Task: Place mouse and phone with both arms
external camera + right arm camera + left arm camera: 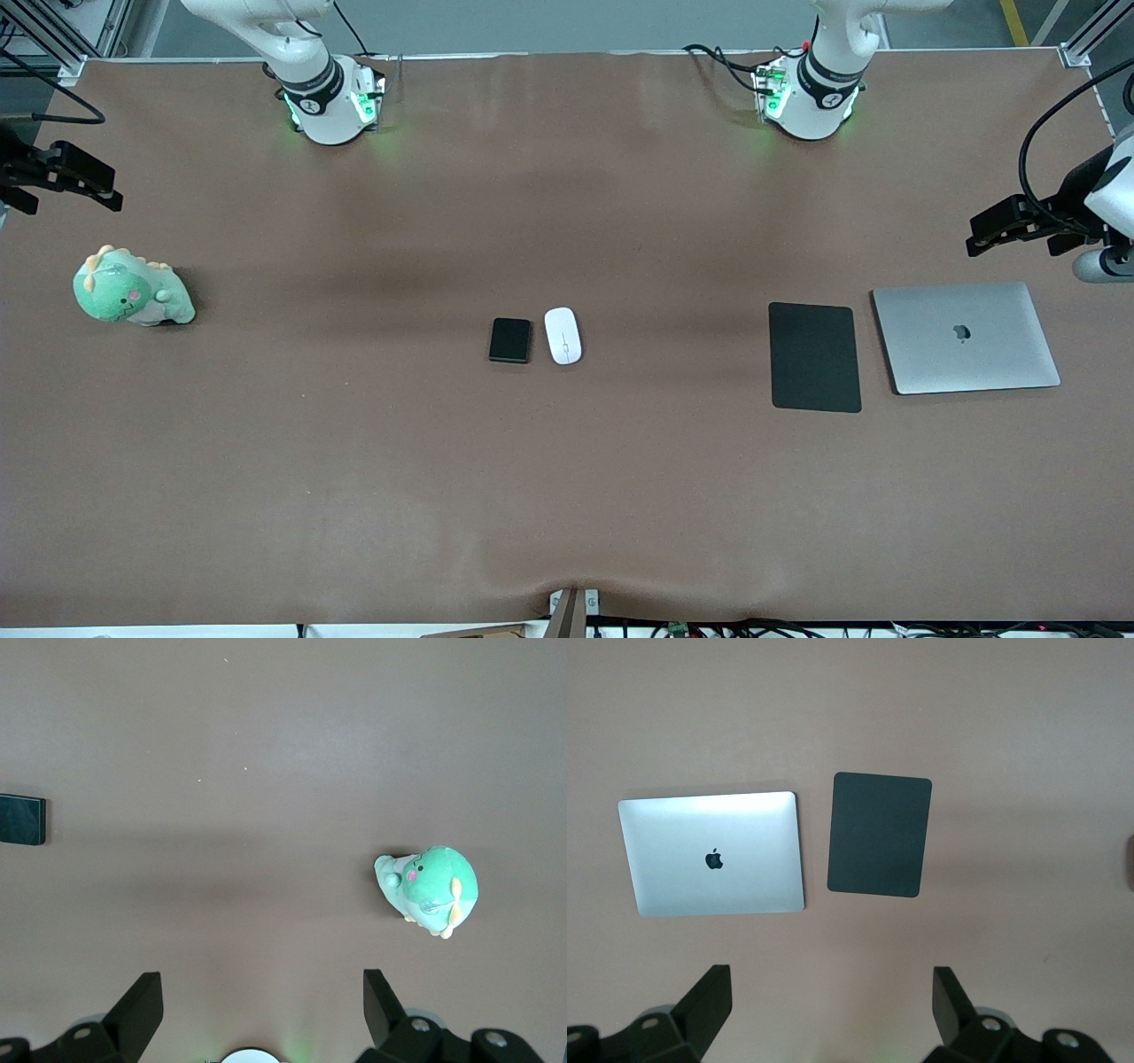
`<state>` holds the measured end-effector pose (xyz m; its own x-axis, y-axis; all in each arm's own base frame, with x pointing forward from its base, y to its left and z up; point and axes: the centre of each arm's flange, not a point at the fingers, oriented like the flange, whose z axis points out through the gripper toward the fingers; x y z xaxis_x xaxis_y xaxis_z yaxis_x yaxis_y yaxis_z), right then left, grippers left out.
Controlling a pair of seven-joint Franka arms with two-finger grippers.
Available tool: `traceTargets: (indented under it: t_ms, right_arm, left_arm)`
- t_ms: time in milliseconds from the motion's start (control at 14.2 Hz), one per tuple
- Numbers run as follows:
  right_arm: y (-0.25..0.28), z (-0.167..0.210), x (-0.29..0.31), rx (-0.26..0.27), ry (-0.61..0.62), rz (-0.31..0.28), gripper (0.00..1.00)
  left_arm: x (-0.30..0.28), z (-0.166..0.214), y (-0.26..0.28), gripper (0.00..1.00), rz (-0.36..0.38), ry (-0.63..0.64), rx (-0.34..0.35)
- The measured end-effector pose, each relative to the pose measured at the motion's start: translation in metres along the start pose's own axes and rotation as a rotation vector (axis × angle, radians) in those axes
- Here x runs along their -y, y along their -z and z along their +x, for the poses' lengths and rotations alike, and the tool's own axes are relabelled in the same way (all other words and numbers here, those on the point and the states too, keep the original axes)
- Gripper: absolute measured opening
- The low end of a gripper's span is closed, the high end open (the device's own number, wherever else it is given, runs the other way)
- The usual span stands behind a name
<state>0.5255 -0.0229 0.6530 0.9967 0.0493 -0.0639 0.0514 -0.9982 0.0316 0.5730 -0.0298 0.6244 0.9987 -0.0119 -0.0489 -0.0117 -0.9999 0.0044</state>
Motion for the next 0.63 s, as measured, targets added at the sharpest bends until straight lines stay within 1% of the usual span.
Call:
traceTargets:
  t_ms: [634]
  right_arm:
    - [0.0000,0.0000,-0.0002,0.000,0.000,0.000,1.00]
  left_arm:
    - [-0.0005,-0.0014,0.0036,1.00,0.000,-0.001,-0.007]
